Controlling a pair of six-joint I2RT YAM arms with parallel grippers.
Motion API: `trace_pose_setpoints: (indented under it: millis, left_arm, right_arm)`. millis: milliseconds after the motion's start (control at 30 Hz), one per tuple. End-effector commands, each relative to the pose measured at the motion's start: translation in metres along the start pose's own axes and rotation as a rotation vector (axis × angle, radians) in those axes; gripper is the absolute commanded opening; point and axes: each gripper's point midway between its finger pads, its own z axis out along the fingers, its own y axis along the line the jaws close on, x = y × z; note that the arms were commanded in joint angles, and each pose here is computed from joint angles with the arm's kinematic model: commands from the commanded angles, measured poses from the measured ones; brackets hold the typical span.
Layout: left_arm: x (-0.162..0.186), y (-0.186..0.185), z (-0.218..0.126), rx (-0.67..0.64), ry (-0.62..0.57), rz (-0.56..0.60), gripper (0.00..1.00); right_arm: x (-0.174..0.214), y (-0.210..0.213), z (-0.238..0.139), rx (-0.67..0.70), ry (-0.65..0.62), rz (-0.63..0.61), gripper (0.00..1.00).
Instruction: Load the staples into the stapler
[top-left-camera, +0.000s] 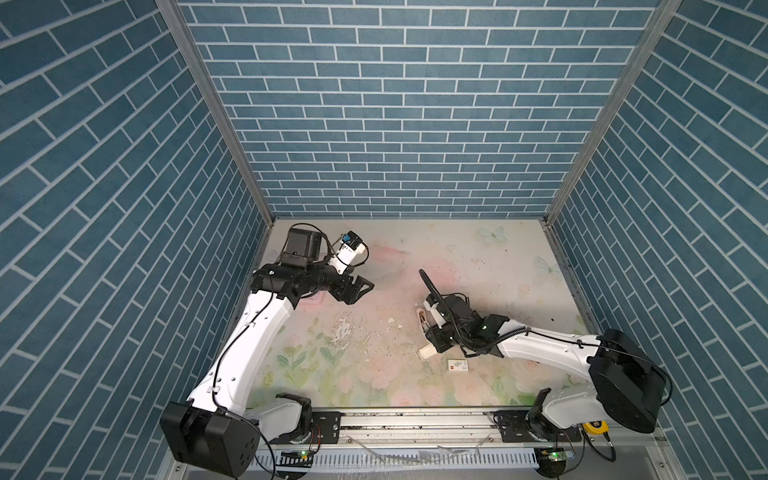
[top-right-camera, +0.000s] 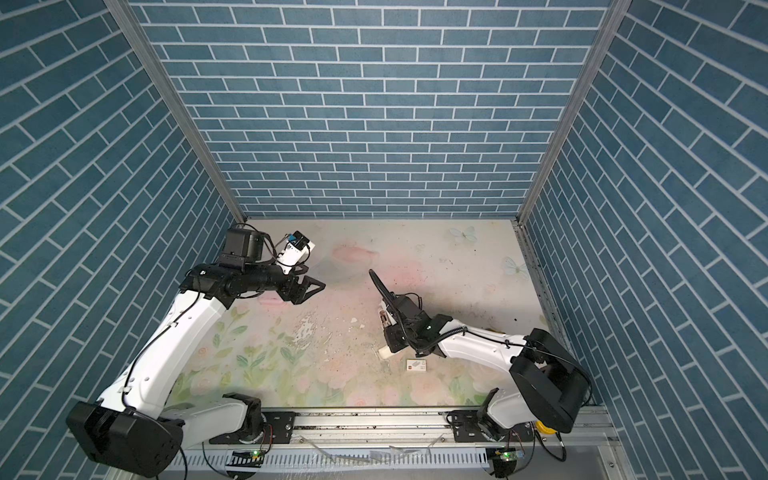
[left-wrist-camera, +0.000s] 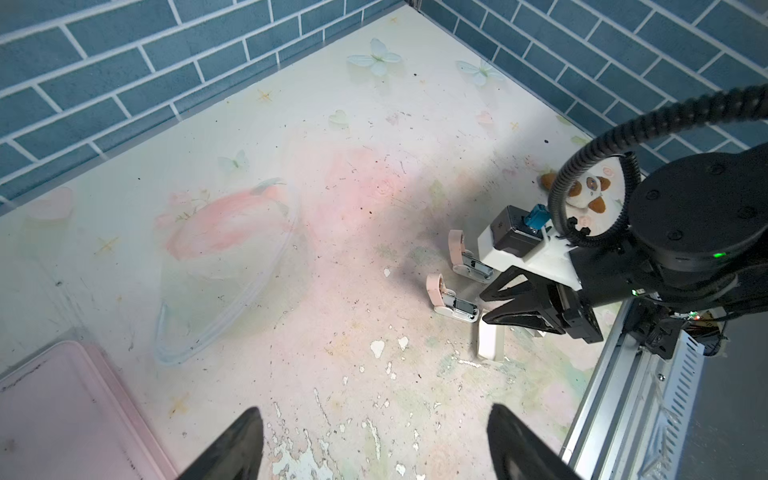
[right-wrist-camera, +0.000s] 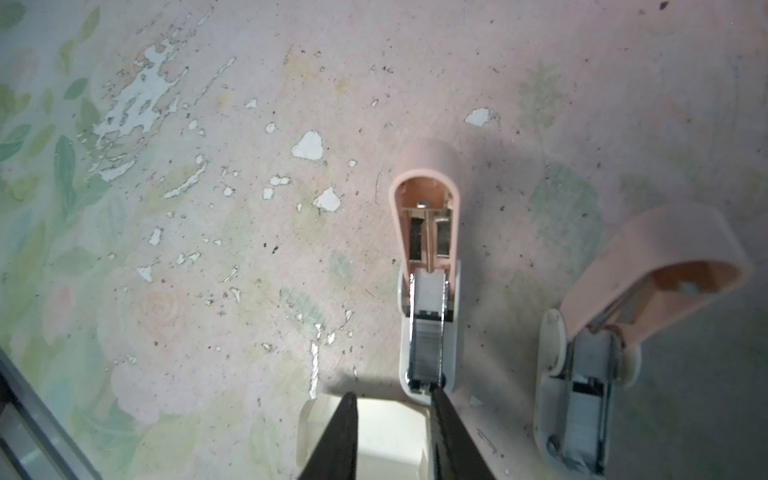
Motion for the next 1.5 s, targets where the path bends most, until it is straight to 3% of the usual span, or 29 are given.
trace_pose_setpoints:
  millis: [0,767,1467]
  left_arm:
    - [-0.003,0.0,-0.011,-0.021,0.0,0.029,0.86]
    - [0.015,0.009,-0.021,-0.034,-0.013,-0.036,0.86]
    - [0.018,0.016,-0.024,-0.041,-0.02,-0.065,0.86]
  right_arm:
    - [-0.001,-0.009,0.006,0.064,0.016,-0.02,0.33]
    - [0.0,-0.016,0.028,0.123,0.076,-0.07,0.3]
    - [0.0,-0.01,0.044,0.093,0.107,-0.112,0.09]
